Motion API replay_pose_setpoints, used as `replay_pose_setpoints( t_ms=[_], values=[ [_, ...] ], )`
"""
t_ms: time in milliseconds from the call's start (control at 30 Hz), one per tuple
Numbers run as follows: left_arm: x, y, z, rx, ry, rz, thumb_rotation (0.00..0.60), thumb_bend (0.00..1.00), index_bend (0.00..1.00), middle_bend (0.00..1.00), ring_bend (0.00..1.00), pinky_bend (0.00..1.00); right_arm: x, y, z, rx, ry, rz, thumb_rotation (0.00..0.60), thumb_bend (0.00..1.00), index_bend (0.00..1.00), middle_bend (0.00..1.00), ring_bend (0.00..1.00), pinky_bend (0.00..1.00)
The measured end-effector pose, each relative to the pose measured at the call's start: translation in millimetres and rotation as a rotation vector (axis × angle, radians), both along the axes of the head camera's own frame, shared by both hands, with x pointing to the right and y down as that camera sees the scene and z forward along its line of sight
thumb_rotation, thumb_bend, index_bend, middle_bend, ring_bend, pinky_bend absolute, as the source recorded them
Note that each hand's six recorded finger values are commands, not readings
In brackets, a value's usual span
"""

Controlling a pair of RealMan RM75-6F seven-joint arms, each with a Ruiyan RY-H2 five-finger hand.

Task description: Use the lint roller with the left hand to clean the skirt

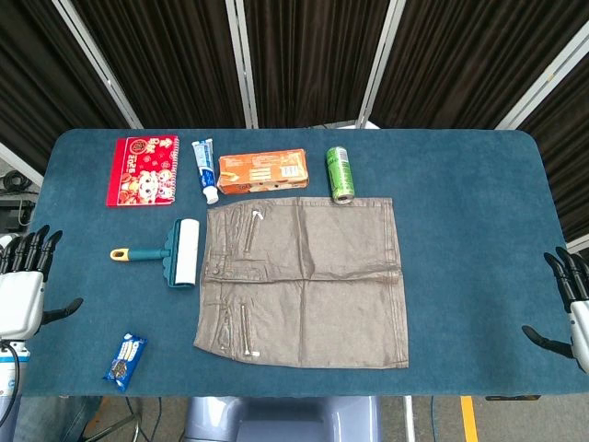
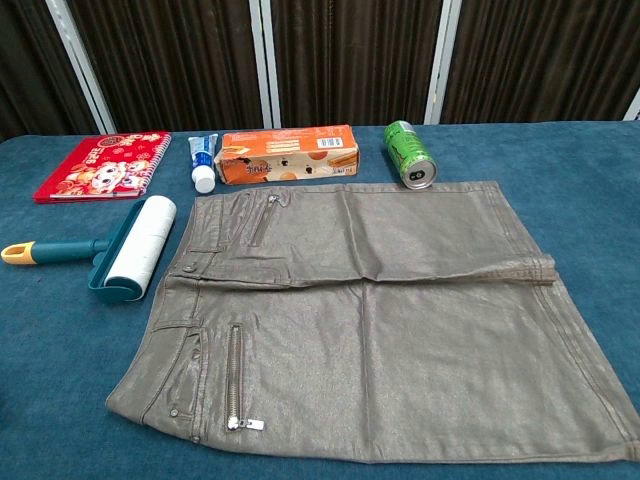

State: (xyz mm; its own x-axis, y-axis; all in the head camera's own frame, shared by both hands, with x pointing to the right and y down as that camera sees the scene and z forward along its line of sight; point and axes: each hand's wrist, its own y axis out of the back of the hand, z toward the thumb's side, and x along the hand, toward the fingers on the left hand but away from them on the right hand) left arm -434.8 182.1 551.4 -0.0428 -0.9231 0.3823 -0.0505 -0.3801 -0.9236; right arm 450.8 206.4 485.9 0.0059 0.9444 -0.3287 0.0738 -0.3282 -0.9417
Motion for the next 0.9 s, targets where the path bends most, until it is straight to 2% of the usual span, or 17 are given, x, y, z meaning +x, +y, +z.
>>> replay_pose_setpoints(
  t_ms=[267,500,533,567,667,700,900],
  values=[
    [0.6,-5.6,16.8,-0.036,0.027,-0.005,0.6,0.0,0.0,0.0,0.0,0.0,0.5,-0.1,1.6,-0.009,-0.004,0.007,0.6,0.0,0.0,0.0,0.0,0.0],
    [-1.2,-25.6,71.3,-0.135,0.039,-0.022,0.6,0.0,0.0,0.0,0.0,0.01,-1.9,-1.0,4.1,-0.018,0.0,0.005,0.6,0.0,0.0,0.0,0.0,0.0],
    [-0.9,-28.9,79.6,-0.148,0.036,-0.022,0.6,0.02,0.0,0.0,0.0,0.02,-2.3,-1.5,5.1,-0.021,0.006,0.005,0.6,0.0,0.0,0.0,0.0,0.0],
    [-0.6,-33.4,91.0,-0.163,0.029,-0.023,0.6,0.07,0.02,0.0,0.0,0.03,-2.5,-1.8,6.0,-0.022,0.011,0.006,0.6,0.0,0.0,0.0,0.0,0.0],
    [2.7,-43.0,120.7,-0.197,0.009,-0.025,0.6,0.3,0.07,0.02,0.0,0.06,-2.6,-2.6,8.6,-0.028,0.022,0.011,0.6,0.0,0.0,0.0,0.0,0.0],
    [6.4,-45.7,132.4,-0.21,0.006,-0.025,0.6,0.34,0.08,0.03,0.01,0.07,-2.7,-2.9,8.9,-0.029,0.024,0.012,0.6,0.0,0.0,0.0,0.0,0.0],
    [29.6,-47.6,171.8,-0.272,0.016,-0.018,0.6,0.35,0.12,0.05,0.02,0.09,-0.8,-2.1,12.2,-0.044,0.037,0.022,0.6,0.0,0.0,0.0,0.0,0.0]
  ],
)
